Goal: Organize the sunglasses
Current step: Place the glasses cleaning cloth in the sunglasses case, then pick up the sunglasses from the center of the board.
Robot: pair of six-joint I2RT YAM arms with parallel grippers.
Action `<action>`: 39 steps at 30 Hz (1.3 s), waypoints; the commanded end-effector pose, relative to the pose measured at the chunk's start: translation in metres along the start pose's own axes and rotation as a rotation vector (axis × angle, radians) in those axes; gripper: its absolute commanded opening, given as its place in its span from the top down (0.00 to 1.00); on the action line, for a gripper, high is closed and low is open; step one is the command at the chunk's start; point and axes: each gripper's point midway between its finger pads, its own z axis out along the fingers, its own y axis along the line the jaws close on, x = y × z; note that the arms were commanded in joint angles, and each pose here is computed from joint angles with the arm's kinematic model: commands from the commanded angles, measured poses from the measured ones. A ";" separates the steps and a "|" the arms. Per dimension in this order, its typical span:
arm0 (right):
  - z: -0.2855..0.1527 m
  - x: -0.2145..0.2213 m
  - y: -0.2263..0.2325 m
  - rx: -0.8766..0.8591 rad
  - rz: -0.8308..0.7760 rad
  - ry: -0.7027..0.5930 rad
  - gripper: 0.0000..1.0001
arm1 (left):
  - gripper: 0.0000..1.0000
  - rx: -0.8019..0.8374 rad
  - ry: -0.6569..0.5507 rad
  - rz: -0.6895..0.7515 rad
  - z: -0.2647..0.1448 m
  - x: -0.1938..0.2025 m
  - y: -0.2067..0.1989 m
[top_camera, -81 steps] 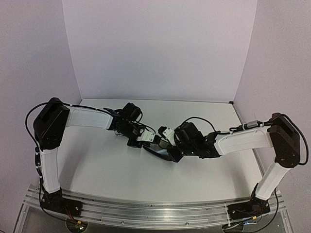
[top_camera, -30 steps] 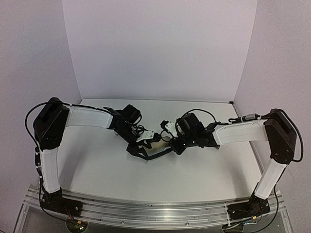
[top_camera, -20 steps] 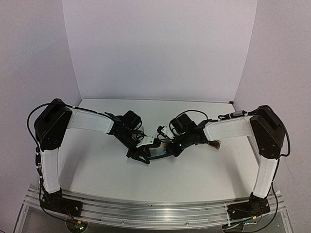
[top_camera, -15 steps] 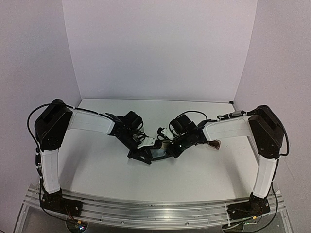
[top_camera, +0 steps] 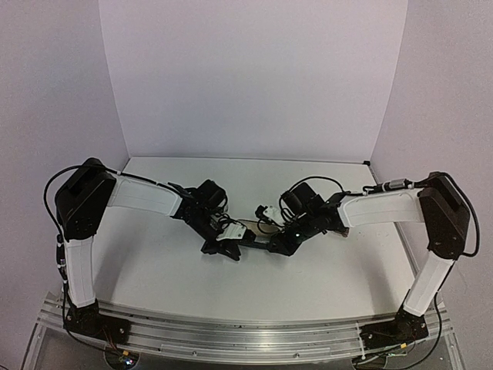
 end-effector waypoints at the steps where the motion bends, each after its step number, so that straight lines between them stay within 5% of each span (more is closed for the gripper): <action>1: -0.029 -0.031 0.015 -0.049 -0.052 -0.124 0.73 | 0.94 -0.015 0.007 0.046 0.000 0.000 0.003; 8: -0.057 -0.051 -0.005 0.041 -0.020 -0.204 0.68 | 0.94 -0.018 0.012 0.050 -0.003 -0.002 0.005; 14: -0.096 -0.040 -0.092 0.289 0.138 -0.231 0.39 | 0.92 0.024 0.004 0.030 -0.010 -0.010 -0.001; 18: -0.110 -0.004 -0.161 0.433 0.182 -0.120 0.27 | 0.86 0.075 0.007 0.023 -0.019 -0.014 -0.009; 25: -0.099 0.036 -0.216 0.437 0.056 0.112 0.25 | 0.84 0.045 0.040 0.028 -0.027 -0.010 -0.002; 39: -0.059 0.070 -0.212 0.202 -0.182 0.351 0.35 | 0.78 0.019 0.056 -0.006 -0.031 -0.005 0.006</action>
